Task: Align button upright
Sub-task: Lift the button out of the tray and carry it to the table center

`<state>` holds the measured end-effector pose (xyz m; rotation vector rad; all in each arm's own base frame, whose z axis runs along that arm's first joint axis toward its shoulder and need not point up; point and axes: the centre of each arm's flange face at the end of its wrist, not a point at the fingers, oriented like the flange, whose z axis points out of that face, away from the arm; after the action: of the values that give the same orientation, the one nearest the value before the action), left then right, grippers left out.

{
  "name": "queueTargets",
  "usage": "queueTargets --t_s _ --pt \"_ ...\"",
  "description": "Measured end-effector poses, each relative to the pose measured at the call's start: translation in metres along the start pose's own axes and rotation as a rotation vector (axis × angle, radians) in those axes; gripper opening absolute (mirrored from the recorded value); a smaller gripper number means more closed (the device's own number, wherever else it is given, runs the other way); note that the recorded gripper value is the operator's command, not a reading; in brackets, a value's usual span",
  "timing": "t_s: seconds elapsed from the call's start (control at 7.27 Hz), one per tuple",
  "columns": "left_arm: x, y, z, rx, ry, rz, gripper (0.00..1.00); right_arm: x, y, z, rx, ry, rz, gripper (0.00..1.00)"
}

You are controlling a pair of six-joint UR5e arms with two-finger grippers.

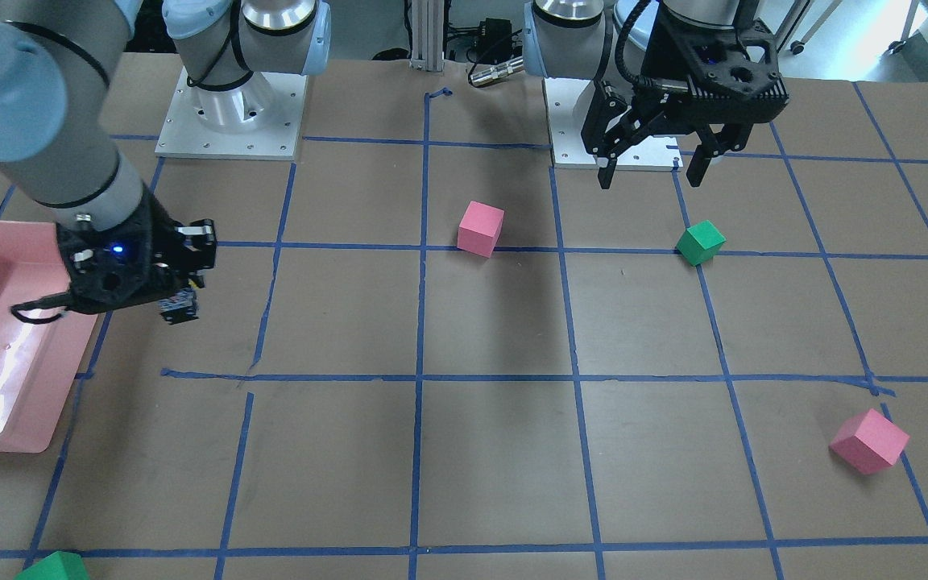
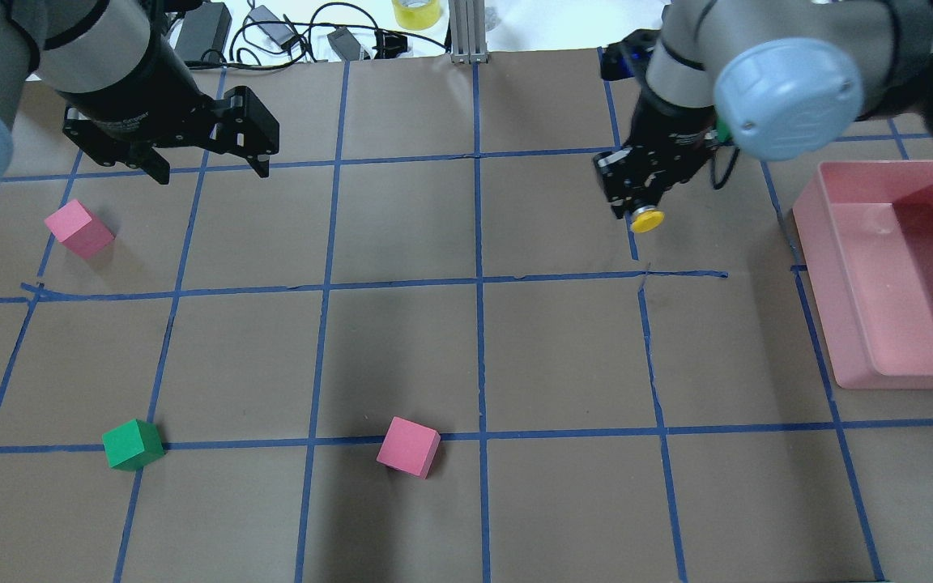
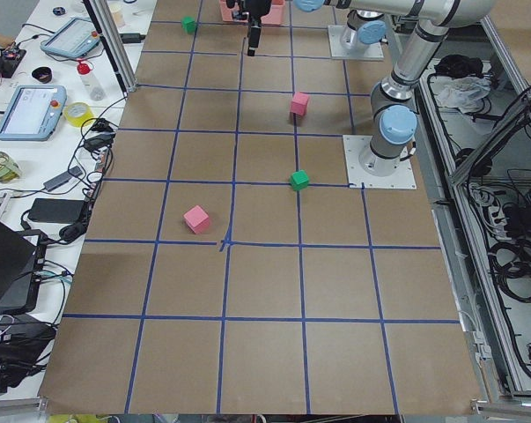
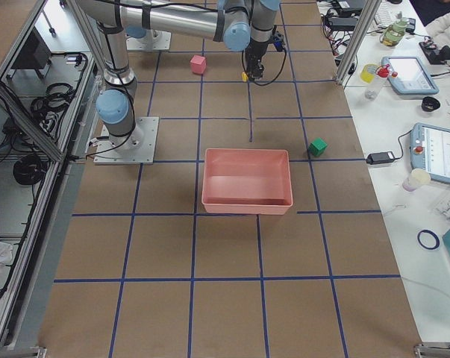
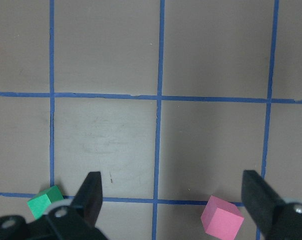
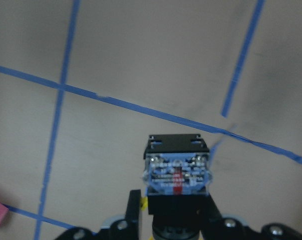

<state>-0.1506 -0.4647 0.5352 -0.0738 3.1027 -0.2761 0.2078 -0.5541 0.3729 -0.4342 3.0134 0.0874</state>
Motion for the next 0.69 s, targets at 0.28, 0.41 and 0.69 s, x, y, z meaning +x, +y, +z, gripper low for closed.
queueTargets --t_s 0.28,0.41,0.69 --pt "0.000 -0.001 0.001 0.005 0.002 0.000 1.00 -0.064 -0.030 0.049 0.044 -0.107 -0.027 0.00" --pt "0.000 0.000 0.001 0.005 0.002 0.000 1.00 -0.077 -0.040 0.069 0.052 -0.157 -0.049 0.00" --pt "0.000 0.000 0.001 0.008 0.001 0.000 1.00 -0.086 -0.060 0.100 0.103 -0.214 -0.113 0.00"
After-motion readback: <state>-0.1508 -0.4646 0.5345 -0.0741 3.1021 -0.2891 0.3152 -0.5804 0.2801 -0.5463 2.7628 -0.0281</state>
